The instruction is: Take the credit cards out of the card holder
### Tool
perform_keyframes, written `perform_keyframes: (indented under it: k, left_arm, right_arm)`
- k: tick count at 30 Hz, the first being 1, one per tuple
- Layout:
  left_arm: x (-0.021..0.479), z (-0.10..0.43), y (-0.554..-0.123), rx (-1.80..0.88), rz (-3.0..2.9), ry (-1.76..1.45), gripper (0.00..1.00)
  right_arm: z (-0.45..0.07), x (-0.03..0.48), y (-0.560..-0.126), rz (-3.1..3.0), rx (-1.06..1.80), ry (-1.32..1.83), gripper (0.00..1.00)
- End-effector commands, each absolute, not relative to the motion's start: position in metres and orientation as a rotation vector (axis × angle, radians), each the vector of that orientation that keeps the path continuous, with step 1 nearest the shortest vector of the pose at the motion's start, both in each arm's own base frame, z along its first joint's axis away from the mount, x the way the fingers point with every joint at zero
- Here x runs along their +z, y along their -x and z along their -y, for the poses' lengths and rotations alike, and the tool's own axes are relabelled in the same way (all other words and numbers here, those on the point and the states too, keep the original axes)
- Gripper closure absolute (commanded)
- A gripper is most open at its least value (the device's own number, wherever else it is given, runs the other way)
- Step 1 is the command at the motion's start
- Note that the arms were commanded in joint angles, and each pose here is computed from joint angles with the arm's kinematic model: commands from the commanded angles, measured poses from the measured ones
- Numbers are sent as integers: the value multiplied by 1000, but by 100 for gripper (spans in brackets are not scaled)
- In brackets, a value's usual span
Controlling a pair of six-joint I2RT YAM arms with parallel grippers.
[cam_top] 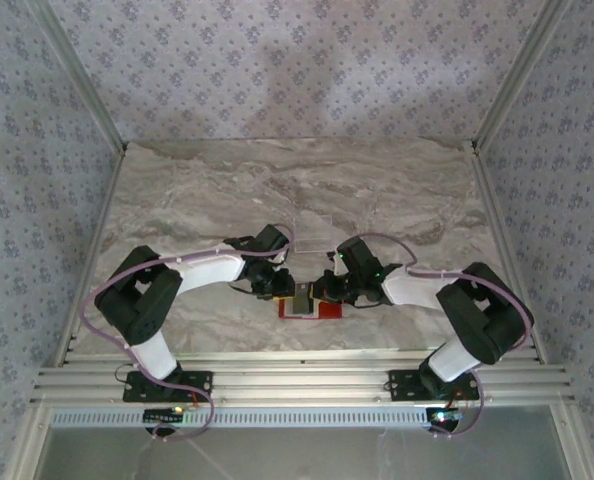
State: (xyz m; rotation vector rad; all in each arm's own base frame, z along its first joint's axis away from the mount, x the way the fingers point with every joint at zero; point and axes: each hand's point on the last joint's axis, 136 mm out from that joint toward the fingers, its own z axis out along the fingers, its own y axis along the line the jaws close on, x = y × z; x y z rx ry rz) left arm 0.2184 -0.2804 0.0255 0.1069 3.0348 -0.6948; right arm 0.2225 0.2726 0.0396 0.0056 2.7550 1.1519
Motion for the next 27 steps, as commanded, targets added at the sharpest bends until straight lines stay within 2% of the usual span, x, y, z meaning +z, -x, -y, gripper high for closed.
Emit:
perform_keyframes:
  k: [1,6,11,14,22,27]
  left_arm:
    - [10,263,-211,-552,-3100,-112,73]
    - [9,262,-209,-547,-3106,-110,73]
    - [8,263,-210,-551,-3111,-109,73]
    - [7,263,-210,-546,-3113,-111,73]
    - [7,265,-211,-551,-3117,-109,74]
    - [6,263,-209,-539,-3121,-110,74]
  right_arm:
    - [-254,32,-218,-2788,1079,-67,95]
    - [-247,33,-217,-2785,1069,-88,94]
    - [-261,44,-218,-2745,1193,-59,85]
    - [-266,47,-218,-2729,1256,-71,83]
    - [-276,47,-218,-2719,1339,-70,83]
    - [-272,44,-220,-2732,1294,-88,88]
